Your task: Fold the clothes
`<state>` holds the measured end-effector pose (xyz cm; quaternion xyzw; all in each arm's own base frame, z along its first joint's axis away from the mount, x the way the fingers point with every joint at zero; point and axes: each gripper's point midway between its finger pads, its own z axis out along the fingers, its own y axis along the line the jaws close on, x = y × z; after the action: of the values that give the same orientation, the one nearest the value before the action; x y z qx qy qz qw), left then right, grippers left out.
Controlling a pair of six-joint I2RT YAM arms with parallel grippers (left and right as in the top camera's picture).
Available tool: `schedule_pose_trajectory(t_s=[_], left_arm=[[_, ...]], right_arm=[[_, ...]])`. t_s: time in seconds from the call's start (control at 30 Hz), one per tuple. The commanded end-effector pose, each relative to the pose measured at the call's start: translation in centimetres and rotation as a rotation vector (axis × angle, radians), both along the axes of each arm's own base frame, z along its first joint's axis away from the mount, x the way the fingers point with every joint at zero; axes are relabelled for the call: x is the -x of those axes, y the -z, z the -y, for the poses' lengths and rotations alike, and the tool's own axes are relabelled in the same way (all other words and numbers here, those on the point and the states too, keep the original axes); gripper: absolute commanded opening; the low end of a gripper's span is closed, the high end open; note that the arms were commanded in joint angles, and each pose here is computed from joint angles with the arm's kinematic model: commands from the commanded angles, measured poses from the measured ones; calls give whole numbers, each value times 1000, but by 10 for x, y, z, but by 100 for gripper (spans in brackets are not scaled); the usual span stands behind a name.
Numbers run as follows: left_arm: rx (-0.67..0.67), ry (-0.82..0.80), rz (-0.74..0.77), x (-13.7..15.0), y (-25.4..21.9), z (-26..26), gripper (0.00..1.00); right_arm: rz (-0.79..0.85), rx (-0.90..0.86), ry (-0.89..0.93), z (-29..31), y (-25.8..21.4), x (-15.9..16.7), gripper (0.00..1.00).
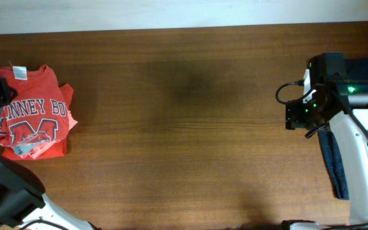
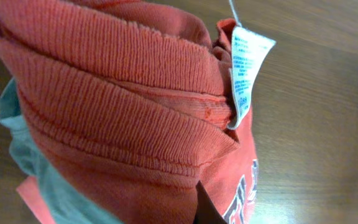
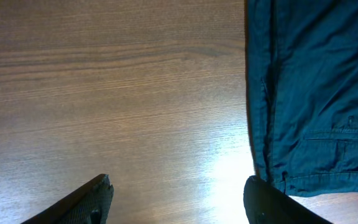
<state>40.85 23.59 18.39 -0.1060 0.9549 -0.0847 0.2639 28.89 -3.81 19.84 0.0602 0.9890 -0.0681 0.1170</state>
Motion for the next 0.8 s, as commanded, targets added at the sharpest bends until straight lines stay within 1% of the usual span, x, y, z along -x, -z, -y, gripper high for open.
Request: schedule_pose_trajectory(t_s=[0.0,0.23,0.33,0.4,0.47,0.5,0.53,0.67,0.77], left_arm=[[3,-81,22,10,-6,-18,1],[-17,-135,45,20,-6,-45,1],[-30,-153,60,22,-8,-55,5],[-31,-156,60,22,-8,-56,12],[-27,-156,56,22,-5,-57,15],[-25,-156,53,22,-3,-57,18],[-18,-156,44,21,2,-57,24],[0,-165,25,23,13,-61,28],[8,-178,15,27,17,-66,28]], right_arm=[[17,-6,2,0,-6,0,73],[18,-25,-3,-4,-6,-1,73],[15,-28,-3,-4,-6,0,73],[15,-28,-3,-4,-6,0,73],[15,-28,-3,-4,-6,0,73],[15,-28,-3,-4,-6,0,73],[15,-28,-3,-4,-6,0,72],[7,-29,-3,-4,-5,2,73],[4,-29,-3,-4,-5,3,73]])
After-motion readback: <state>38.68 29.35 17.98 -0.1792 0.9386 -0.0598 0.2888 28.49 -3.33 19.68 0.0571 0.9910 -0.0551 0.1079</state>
